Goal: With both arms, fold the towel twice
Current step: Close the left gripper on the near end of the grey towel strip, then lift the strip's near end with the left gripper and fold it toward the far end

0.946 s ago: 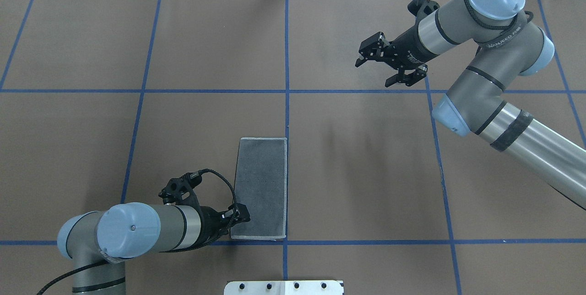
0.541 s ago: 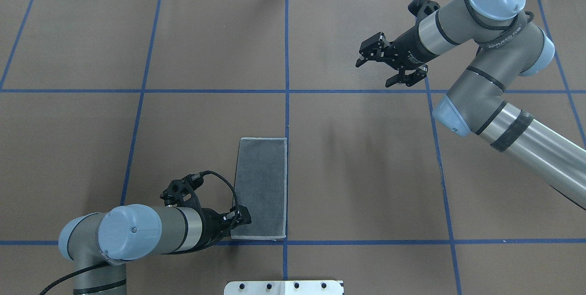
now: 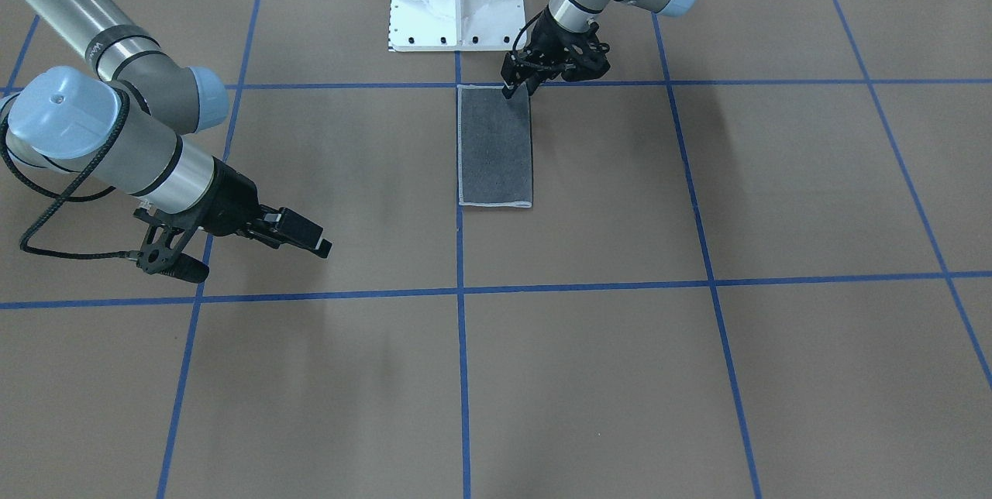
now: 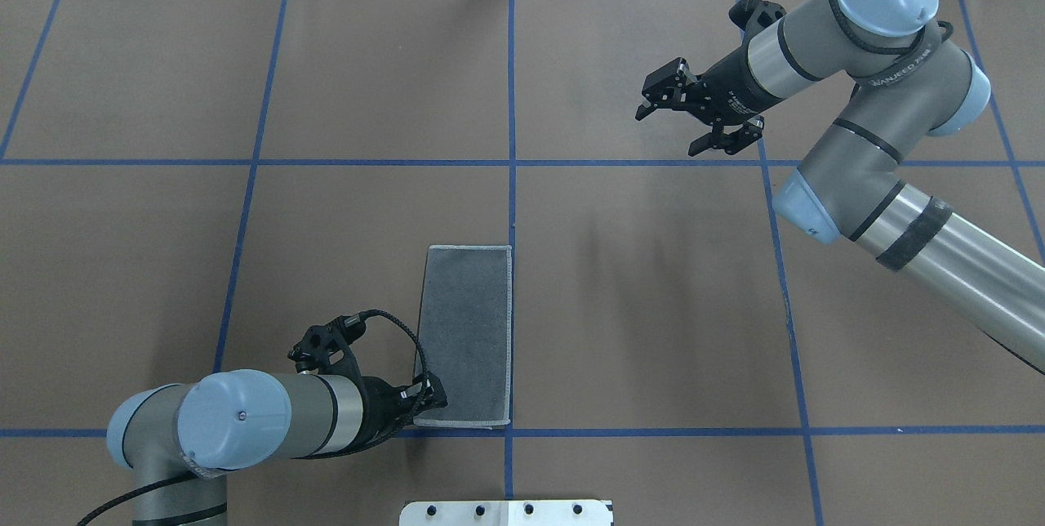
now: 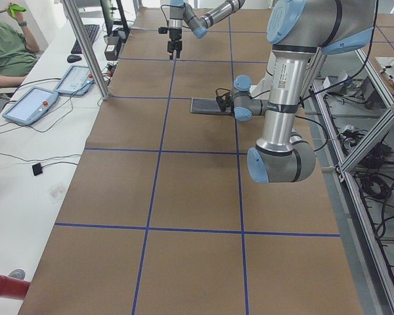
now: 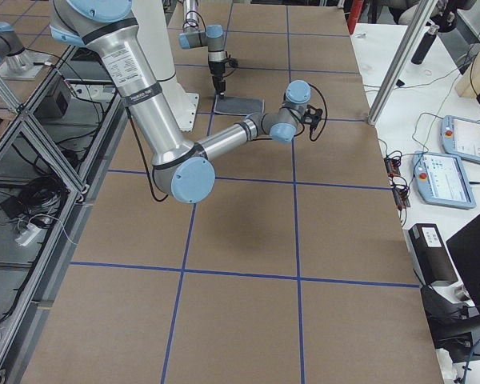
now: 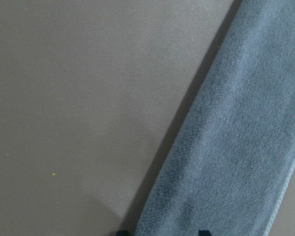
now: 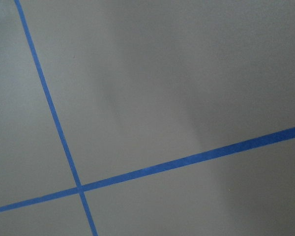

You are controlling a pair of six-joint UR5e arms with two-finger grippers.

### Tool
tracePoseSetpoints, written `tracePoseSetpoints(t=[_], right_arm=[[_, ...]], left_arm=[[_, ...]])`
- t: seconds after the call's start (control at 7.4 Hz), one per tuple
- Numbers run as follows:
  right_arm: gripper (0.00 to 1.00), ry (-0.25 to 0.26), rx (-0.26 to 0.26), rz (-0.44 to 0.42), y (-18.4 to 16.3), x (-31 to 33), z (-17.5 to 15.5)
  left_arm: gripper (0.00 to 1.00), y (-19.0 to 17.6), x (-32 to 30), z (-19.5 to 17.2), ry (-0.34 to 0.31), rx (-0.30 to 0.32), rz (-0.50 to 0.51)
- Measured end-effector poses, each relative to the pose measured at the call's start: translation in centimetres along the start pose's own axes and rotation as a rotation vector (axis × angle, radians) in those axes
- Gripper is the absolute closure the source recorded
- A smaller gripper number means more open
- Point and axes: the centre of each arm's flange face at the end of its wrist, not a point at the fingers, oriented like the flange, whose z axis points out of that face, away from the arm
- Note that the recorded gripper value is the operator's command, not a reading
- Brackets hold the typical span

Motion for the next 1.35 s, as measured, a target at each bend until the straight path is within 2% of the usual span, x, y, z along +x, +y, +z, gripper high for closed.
tracePoseSetpoints(t=[0.14, 0.27, 0.68, 1.08, 1.35], right_arm=[[0.01, -0.001, 0.0, 0.0, 0.0, 0.0, 0.0], [0.01, -0.001, 0.0, 0.0, 0.1, 0.0, 0.0], [0.01, -0.001, -0.001, 0.0, 0.1, 0.0, 0.0], [0.01, -0.01, 0.0, -0.006, 0.1, 0.0, -0.2], [0.01, -0.016, 0.001, -0.009, 0.2, 0.0, -0.3]], left_arm=[[0.96, 0.0, 0.1, 0.0, 0.001, -0.001, 0.0], [1.0, 0.1, 0.1, -0.1, 0.003, -0.002, 0.0], [1.0, 0.4, 0.9, -0.6, 0.02, -0.008, -0.009], [1.0, 1.2, 3.9, -1.1, 0.068, -0.021, -0.051], [1.0, -0.5, 5.5, -1.7, 0.099, 0.006, -0.084]])
